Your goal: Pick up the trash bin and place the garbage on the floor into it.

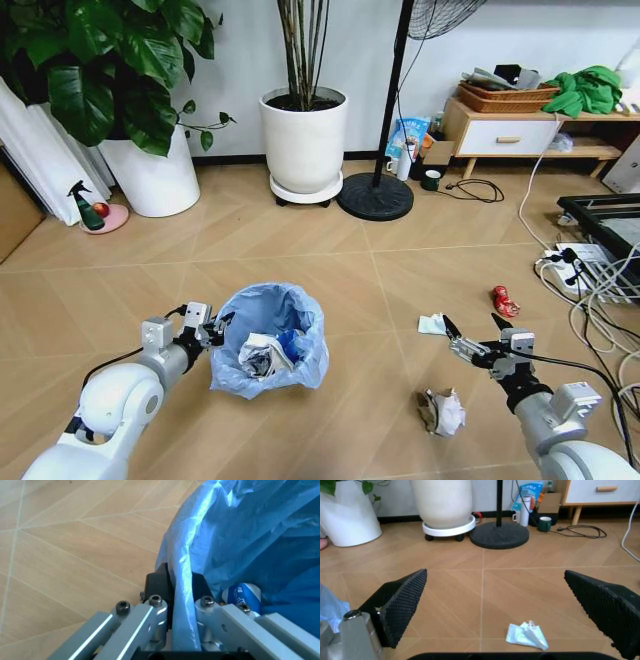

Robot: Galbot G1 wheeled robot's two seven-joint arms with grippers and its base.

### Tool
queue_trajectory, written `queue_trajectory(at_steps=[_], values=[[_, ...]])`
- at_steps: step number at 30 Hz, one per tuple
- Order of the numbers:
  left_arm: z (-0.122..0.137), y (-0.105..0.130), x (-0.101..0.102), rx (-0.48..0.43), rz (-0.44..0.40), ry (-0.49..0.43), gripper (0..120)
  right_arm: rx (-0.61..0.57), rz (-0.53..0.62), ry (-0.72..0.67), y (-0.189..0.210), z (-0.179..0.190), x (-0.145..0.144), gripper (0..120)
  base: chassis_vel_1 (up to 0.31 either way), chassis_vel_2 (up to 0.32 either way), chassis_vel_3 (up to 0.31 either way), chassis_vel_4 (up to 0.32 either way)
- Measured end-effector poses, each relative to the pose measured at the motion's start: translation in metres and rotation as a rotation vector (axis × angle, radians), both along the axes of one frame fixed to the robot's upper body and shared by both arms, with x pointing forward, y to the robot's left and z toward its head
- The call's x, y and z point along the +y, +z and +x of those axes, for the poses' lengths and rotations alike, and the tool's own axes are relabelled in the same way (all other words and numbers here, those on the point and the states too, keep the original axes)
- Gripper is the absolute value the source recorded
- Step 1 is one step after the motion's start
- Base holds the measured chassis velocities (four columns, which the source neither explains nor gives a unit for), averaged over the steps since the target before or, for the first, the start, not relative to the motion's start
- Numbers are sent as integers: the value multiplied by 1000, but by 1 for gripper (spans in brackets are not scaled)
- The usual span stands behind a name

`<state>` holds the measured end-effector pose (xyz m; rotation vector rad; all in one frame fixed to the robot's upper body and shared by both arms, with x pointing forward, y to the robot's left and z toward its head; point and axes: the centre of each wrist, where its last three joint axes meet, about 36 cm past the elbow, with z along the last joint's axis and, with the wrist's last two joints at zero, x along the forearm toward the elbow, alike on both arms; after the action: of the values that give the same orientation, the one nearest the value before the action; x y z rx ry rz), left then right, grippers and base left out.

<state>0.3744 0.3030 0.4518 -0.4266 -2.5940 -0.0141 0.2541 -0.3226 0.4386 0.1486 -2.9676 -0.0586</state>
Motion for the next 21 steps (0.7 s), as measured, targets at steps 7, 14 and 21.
queue_trajectory(at_steps=[7,14,21], values=[[-1,0,0,0,0,0,2,10,-16,-8,-7,0,-4,100,-108,-109,108,109],[0,0,-1,-4,-2,-1,2,84,-94,16,-41,-2,-34,100,-14,-15,8,9],[0,-2,-3,-5,-5,-6,2,172,-162,162,-86,-5,-70,100,0,0,0,0]])
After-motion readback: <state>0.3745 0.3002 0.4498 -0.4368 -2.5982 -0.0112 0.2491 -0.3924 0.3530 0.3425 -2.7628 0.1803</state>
